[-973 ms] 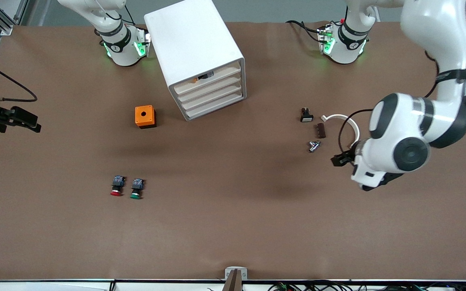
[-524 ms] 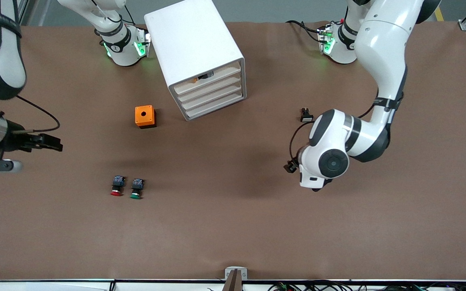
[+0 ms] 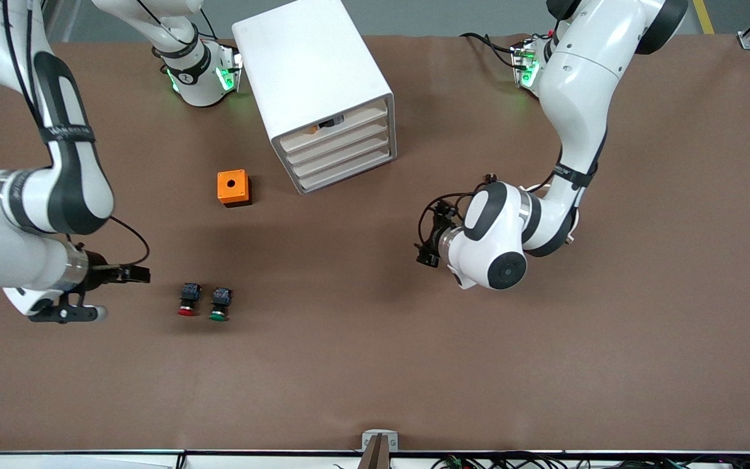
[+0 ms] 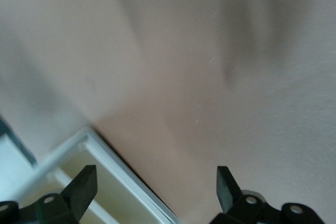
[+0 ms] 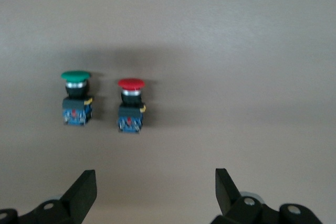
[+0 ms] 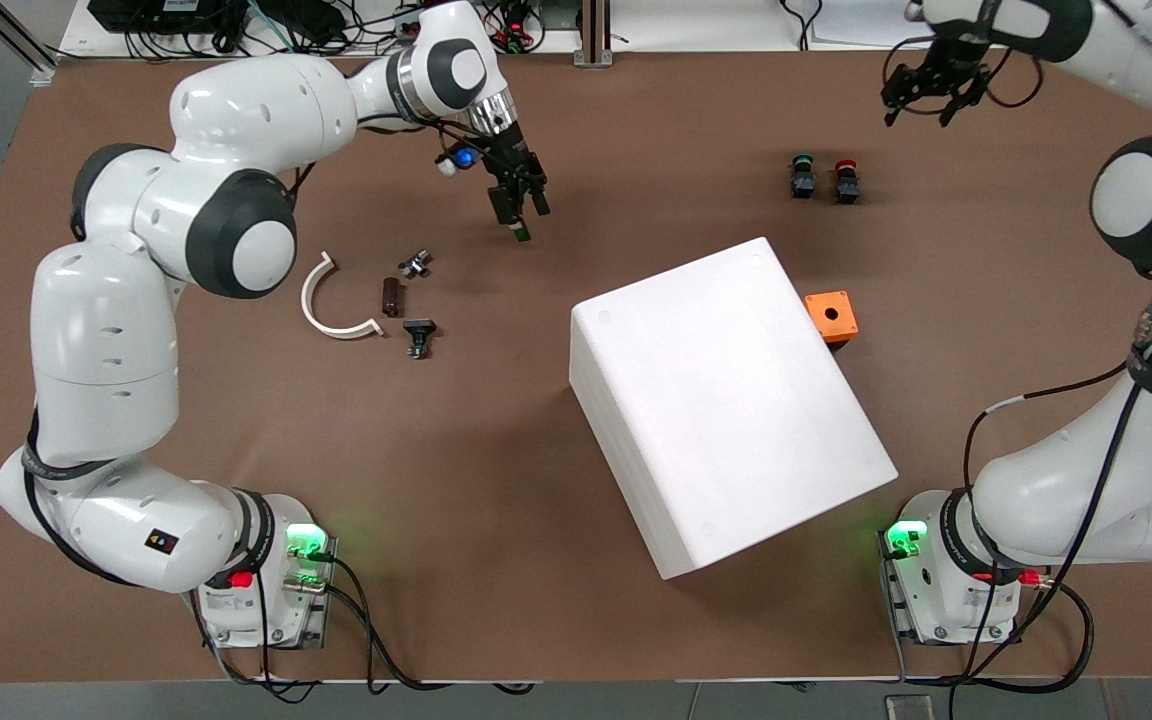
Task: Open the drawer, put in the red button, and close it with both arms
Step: 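Grasp the red button with the right gripper while the left gripper grips the drawer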
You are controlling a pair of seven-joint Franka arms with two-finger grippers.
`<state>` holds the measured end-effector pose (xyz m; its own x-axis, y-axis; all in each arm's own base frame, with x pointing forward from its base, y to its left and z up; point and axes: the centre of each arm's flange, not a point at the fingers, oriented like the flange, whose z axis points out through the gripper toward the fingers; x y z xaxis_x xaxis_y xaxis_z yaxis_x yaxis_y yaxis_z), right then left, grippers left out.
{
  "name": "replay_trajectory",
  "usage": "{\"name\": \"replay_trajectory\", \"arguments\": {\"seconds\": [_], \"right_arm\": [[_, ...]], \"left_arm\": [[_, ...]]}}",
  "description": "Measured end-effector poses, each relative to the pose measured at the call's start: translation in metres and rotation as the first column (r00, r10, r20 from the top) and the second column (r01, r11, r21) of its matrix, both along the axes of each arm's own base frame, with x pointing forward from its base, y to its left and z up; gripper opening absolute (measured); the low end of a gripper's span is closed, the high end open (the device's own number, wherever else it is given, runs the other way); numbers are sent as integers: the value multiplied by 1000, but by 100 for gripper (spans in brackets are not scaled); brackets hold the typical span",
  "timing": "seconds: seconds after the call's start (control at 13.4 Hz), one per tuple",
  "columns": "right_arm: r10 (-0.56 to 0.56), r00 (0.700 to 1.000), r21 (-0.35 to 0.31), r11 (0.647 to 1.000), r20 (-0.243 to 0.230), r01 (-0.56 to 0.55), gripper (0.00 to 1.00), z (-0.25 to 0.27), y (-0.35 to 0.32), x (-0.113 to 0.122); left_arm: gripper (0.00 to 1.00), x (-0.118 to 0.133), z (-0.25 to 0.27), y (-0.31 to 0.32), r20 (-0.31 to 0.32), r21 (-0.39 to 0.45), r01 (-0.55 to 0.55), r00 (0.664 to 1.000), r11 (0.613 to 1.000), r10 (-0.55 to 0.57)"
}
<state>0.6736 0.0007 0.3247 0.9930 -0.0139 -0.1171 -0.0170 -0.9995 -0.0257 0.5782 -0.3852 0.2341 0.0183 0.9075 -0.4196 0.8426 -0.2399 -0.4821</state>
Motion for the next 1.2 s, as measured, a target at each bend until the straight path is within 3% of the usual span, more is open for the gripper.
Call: {"name": "replay_trajectory", "arguments": {"seconds": [0.3,0.45,0.67,0.9,0.97,1.05,1.2], "right_arm": [[-61,998,-5,998,33,61,100,-76,30,6],[-86,995,13,996,42,86,100,-101,32,6],[-120,993,40,992,23,119,100,-126,32,2],[-124,992,40,992,16,124,100,-139,31,-5],[-125,992,40,991,15,124,96,-142,31,-8],[-125,992,39,991,13,125,96,-145,31,-10],[-125,992,38,991,9,125,80,-146,31,-11]], "left_arm": [[100,-22,2,-37,-166,76,-215,960,974,225],[100,-39,3,-55,-233,148,-251,931,956,281],[99,-58,4,-73,-362,233,-313,851,921,381],[96,-81,-3,-86,-453,290,-300,793,909,406],[89,-90,-4,-94,-477,300,-283,783,911,400],[89,-99,-5,-100,-503,308,-266,769,914,393],[73,-110,-14,-109,-560,310,-250,732,917,389]]}}
